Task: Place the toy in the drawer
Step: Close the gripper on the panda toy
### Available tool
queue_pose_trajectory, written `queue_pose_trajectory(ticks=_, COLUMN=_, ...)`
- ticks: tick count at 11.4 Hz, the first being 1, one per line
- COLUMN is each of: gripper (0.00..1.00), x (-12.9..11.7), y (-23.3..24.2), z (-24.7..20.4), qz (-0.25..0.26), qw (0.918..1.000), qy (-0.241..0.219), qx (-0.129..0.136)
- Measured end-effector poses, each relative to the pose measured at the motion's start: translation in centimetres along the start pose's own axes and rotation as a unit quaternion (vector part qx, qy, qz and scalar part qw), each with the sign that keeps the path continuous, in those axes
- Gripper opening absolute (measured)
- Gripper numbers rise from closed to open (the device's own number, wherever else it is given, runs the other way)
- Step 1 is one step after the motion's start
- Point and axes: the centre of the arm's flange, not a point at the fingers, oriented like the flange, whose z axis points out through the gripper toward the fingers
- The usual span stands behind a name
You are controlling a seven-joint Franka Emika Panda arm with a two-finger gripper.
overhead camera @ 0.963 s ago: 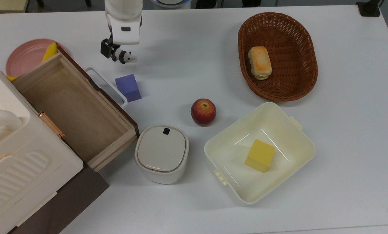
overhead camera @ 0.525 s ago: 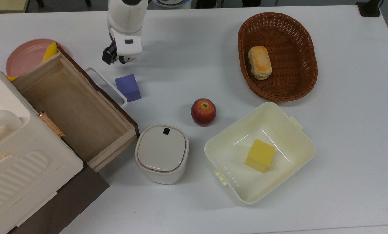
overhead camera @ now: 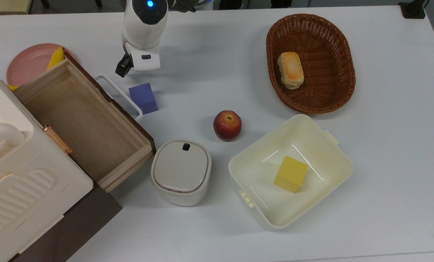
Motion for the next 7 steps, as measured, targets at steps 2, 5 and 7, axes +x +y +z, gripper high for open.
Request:
queue_pose_trajectory(ticks=2, gripper=1.0, x=0.04, y=0.01, z=0.39, qz=-0.001, qw=1.0, qy=-0.002, qx=0.005)
queue_pose_trajectory(ticks=5, gripper=1.0, x=0.11, y=0.02, z=0.58, qz=-0.001, qw=1.0, qy=-0.002, qx=0.007)
queue_pose_trajectory(ticks=7, gripper=0.94, x=0.18, y=0.03, z=0.76, qz=-0.002, qw=1.0, qy=-0.003, qx=0.009)
